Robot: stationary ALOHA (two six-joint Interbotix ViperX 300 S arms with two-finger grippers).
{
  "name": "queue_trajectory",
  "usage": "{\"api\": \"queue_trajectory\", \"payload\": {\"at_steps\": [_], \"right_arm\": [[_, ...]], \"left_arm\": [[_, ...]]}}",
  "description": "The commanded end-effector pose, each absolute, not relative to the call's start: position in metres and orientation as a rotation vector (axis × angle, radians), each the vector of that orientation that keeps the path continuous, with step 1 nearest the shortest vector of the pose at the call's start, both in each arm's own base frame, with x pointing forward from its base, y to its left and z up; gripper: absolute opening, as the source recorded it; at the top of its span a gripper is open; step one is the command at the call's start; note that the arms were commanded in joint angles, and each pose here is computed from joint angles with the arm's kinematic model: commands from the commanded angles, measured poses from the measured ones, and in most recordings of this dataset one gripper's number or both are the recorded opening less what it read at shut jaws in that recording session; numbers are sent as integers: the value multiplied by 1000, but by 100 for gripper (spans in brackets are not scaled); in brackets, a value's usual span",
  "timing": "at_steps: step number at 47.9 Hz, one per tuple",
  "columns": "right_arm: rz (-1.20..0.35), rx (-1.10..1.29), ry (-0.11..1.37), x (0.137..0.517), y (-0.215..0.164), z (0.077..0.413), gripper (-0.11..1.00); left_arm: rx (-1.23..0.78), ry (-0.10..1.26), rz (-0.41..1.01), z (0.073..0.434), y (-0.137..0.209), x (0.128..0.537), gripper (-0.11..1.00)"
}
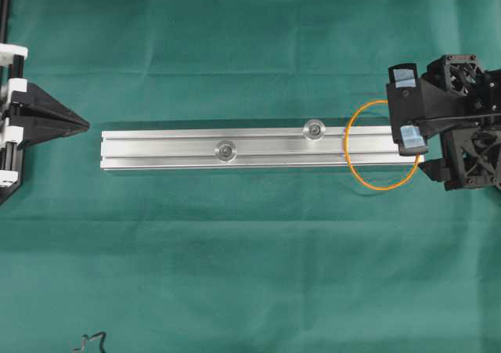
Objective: Hook the rubber onto the shaft.
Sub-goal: 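Lower the right gripper over the band's edge and close on it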
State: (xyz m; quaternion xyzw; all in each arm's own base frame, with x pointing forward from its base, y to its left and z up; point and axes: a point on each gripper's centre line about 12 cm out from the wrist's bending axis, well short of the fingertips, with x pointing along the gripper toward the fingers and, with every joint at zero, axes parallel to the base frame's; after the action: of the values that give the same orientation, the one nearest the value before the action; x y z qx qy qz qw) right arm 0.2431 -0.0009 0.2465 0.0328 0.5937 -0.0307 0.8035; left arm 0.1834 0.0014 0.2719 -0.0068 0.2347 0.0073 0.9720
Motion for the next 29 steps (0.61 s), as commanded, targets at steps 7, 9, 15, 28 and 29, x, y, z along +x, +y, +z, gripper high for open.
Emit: {"api": "queue_trajectory", "payload": {"at_steps": [7,9,15,28,29], "right_arm": [[-60,73,1243,249,0,255,98],[-59,75,1248,249,0,254,98],[-48,80,1256,251,4,250,98],[-23,71,1240,258,12,236,98],[-24,72,1242,258,12,234,98]], "left_arm": [[-12,452,15,281,1,186,2],[-12,452,15,281,1,186,2],[-13,454,16,281,2,187,2],[-12,454,15,281,1,187,2],[-12,454,15,281,1,187,2]]}}
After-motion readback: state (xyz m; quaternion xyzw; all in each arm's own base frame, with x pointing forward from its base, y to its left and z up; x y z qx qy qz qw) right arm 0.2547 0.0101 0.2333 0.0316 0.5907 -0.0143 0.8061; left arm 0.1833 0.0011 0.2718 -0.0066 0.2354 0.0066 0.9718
